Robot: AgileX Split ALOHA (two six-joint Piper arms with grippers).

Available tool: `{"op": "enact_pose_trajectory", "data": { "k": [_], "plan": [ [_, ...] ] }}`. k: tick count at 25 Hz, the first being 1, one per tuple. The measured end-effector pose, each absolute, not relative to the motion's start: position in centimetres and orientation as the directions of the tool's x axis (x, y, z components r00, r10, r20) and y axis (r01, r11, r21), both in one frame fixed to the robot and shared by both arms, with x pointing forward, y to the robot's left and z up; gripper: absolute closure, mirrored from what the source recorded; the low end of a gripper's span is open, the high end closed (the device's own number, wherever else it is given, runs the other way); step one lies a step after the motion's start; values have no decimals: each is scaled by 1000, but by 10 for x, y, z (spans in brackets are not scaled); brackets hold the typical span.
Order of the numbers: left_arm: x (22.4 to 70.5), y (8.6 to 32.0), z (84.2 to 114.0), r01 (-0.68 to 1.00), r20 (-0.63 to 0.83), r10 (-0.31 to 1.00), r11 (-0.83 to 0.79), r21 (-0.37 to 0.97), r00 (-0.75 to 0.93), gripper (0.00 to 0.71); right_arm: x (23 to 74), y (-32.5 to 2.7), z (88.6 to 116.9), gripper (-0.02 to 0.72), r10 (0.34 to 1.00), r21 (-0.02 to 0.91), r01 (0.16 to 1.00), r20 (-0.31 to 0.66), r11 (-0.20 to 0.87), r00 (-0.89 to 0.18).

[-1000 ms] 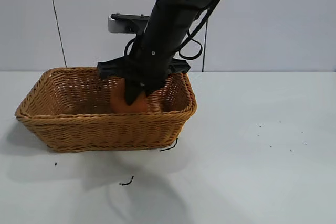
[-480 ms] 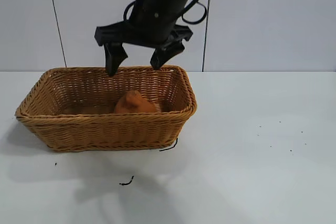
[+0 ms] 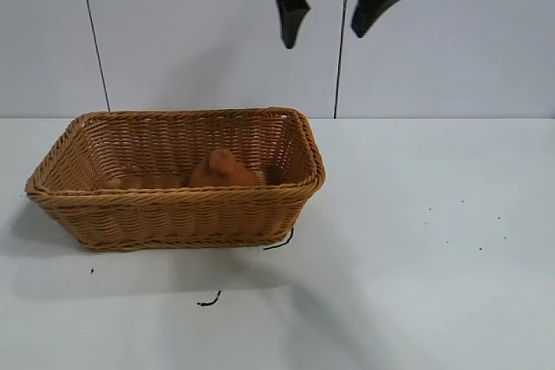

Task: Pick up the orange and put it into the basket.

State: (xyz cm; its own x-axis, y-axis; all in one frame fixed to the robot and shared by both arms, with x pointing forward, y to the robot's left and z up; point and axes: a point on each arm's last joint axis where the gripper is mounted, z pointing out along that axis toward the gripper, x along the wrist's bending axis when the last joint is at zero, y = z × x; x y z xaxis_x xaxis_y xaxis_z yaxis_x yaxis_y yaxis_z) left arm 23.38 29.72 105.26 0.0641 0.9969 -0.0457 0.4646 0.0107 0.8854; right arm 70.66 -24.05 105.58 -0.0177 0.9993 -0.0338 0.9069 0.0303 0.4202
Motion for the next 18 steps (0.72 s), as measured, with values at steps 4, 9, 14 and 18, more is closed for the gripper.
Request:
{"op": "enact_pose_trajectory", "data": {
  "k": [4,9,14,18],
  "plan": [
    [234,297,1053,465,-46,997,11,885,64,71,704,-278,1053,62,998,358,932,-21,-53,65],
    [234,297,1053,465,-46,997,11,885,64,71,695,-298,1043,64,996,306,948,-12,-83,91],
    [234,297,1053,465,-46,997,11,885,64,71,664,-296,1029,69,998,201,978,6,-55,55],
    [234,297,1053,465,-46,997,11,885,64,71,624,-295,1030,69,999,136,990,16,-38,36]
  ]
}}
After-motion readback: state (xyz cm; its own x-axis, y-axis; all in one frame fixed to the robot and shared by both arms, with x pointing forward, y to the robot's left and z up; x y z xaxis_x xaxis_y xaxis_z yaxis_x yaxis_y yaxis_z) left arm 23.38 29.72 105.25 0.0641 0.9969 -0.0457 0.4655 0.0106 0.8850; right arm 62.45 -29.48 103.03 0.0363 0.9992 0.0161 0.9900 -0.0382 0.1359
